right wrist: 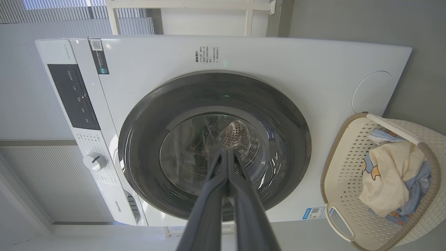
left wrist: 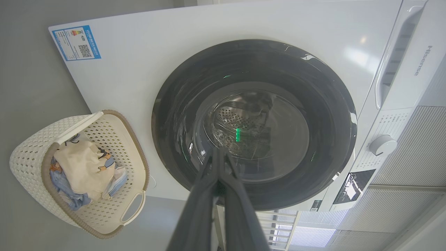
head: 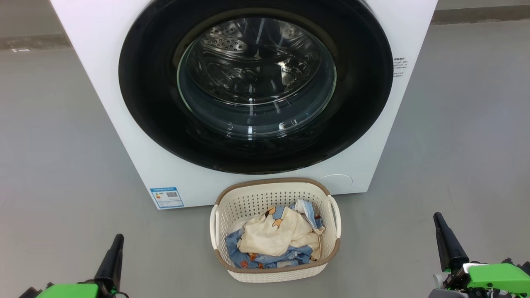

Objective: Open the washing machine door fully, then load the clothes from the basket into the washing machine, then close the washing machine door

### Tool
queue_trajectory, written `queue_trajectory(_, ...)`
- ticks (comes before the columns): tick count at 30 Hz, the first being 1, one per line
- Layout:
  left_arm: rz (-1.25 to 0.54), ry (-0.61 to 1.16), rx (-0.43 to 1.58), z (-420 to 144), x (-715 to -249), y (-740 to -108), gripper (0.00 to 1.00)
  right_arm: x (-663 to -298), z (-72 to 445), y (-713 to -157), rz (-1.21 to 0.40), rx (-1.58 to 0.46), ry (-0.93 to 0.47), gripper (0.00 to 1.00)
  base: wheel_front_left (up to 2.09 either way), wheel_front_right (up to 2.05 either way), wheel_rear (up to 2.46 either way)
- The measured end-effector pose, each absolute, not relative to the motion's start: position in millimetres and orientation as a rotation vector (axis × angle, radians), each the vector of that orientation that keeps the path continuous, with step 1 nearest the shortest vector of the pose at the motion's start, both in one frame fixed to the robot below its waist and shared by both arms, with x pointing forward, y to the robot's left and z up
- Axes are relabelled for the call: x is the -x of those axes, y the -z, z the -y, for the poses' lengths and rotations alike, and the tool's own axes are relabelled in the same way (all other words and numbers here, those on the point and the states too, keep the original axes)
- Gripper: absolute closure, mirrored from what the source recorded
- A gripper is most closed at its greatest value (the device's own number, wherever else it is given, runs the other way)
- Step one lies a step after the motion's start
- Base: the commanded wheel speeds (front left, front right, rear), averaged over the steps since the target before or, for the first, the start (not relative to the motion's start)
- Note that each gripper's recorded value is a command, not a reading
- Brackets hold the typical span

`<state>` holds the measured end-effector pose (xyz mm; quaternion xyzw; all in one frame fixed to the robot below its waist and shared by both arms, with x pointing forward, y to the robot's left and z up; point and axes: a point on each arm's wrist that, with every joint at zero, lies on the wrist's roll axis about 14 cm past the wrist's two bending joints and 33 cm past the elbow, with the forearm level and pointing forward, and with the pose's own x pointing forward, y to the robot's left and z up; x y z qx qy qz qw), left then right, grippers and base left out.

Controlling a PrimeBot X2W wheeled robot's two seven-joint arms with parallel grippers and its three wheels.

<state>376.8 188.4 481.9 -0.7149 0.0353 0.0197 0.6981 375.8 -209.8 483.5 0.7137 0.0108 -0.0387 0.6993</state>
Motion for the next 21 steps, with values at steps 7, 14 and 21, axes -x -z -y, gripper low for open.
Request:
queue_trajectory(7,-0.079,-0.044,1.594,-188.4,-376.8,-481.9,1.0,-375.8,209.7,-483.4,-0.025,-1.59,0.086,1.0,0.0,0.0,0.0)
queue_trajectory(14,-0.079,-0.044,1.594,-188.4,-376.8,-481.9,1.0,-375.8,209.7,-483.4,-0.025,-1.59,0.086,1.0,0.0,0.0,0.0)
queue_trajectory(21,-0.079,-0.044,1.594,-188.4,-376.8,-481.9,1.0,-375.8,209.7,-483.4,-0.025,-1.59,0.086,1.0,0.0,0.0,0.0)
